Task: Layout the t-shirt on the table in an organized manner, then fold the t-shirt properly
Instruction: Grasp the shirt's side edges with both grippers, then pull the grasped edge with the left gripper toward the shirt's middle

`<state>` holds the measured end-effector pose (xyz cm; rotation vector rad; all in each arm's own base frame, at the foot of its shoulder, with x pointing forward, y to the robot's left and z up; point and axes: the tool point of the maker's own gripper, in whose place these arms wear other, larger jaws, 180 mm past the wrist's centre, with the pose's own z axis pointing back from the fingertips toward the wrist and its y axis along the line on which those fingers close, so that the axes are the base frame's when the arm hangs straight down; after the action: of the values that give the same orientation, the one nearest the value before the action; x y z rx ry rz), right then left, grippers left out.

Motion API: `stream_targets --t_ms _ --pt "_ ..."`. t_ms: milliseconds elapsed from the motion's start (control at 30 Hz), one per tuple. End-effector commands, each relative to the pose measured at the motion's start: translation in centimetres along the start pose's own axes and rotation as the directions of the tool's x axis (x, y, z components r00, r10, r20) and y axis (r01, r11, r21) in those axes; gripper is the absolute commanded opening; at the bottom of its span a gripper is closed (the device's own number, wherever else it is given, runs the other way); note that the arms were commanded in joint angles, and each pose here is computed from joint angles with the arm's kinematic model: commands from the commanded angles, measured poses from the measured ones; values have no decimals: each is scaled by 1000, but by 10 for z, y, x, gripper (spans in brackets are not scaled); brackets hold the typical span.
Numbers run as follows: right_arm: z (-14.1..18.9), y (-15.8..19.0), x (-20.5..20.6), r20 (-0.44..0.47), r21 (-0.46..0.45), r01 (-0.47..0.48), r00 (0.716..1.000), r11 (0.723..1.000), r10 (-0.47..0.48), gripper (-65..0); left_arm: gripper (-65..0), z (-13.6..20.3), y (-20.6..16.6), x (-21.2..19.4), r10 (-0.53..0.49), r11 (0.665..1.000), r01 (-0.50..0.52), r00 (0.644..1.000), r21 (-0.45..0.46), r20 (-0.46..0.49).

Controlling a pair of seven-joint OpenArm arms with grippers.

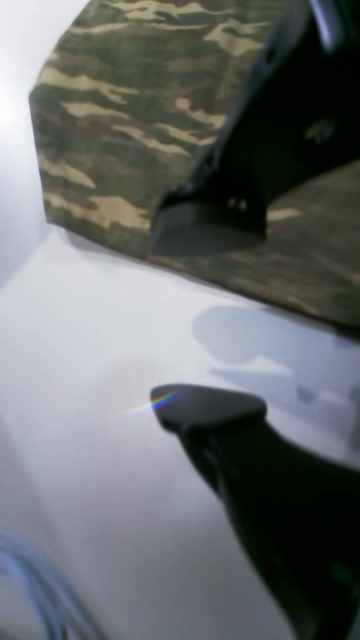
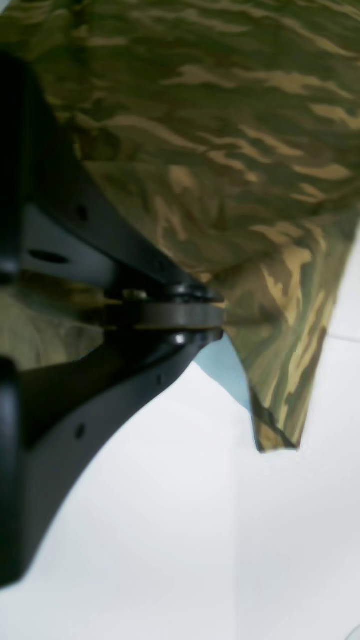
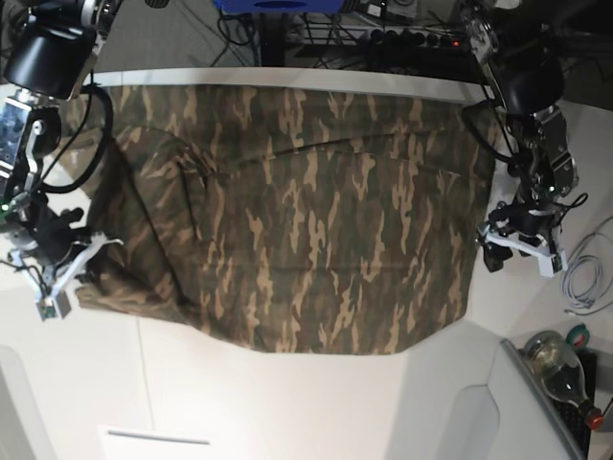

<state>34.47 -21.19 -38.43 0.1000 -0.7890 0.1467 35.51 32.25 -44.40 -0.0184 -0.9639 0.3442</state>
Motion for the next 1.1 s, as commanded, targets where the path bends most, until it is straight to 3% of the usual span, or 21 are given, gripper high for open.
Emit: stream_targets --t_ms 0,133,367,600,667,800,933,1067 --pt "5 -3 22 65 -7 -19 998 1000 20 -650 -240 -5 1 19 8 1000 -8 999 -1 42" --pt "4 0 20 61 1 -25 998 1000 25 -650 -257 -23 -7 -2 74 997 -75 997 -13 -38" --pt "3 1 19 58 2 -23 998 1000 23 -650 -260 -33 -45 -22 -18 996 7 993 -94 -115" --pt "3 0 18 57 2 -21 998 1000 21 -650 -268 -32 -49 -49 0 995 -17 984 -97 -178" --pt "3 0 18 56 2 -21 998 1000 20 -650 -355 -32 -48 -58 5 995 -25 980 -94 -200" --pt "3 0 18 56 2 -21 998 1000 20 -650 -650 -30 -48 -76 4 995 -28 969 -92 -246" --pt "2 0 17 54 3 -20 998 1000 20 -650 -650 -29 -48 -82 12 995 -37 966 -91 -259" --pt "2 0 16 52 3 -19 998 1000 19 -650 -650 -26 -47 -61 -19 995 0 981 -101 -195"
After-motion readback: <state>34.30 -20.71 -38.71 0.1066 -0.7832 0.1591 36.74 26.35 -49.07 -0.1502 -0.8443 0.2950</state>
